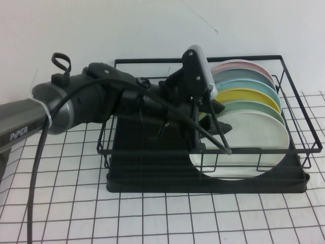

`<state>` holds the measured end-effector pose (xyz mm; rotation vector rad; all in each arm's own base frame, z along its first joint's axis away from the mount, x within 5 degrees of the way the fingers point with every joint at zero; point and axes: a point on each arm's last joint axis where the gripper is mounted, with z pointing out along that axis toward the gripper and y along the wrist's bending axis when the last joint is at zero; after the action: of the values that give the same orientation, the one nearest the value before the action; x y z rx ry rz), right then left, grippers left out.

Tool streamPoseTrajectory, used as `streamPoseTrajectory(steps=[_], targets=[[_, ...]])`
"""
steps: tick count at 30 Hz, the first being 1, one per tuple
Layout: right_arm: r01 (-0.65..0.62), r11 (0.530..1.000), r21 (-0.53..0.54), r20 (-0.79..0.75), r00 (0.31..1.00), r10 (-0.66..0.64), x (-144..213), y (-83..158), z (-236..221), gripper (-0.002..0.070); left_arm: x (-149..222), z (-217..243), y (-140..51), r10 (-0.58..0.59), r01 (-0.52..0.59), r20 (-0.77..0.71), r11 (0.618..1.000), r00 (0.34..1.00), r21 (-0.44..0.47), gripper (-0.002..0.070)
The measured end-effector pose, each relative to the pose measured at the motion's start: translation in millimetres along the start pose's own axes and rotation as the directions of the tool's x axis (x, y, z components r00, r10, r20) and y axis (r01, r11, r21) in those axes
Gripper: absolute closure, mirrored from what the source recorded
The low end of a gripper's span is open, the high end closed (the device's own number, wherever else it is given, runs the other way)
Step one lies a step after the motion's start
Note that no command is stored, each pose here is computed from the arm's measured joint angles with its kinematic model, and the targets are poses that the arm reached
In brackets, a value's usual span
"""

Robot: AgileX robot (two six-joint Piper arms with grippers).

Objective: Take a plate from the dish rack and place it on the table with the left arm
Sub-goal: Grasp the plate from the shelf

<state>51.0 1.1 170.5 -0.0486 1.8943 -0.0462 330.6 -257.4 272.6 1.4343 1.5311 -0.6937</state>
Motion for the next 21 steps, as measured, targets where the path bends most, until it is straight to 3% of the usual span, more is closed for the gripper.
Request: streamPoseTrajectory(steps=[12,14,18,21], targets=[[0.000,1.000,0.000,0.000,1.000,0.000,0,0,0,0.0678,18,15,5.2,-0.013,0.012,-0.038,1.000,0.999,-0.014,0.0340],[0.000,1.000,0.000,0.000,1.000,0.000,0,0,0,0.0678,19,17,5.2,-0.013,0.012,-0.044,1.000,0.999,-0.024,0.0386],[0.000,1.000,0.000,0.000,1.000,0.000,0,0,0,0.0678,18,18,7.9,-0.025,0.022,-0.043,0.998,0.999,-0.063,0.0582],[0.000,1.000,0.000,0.000,1.000,0.000,0,0,0,0.0678,18,17,8.7,-0.027,0.024,-0.042,0.997,0.999,-0.073,0.0585]])
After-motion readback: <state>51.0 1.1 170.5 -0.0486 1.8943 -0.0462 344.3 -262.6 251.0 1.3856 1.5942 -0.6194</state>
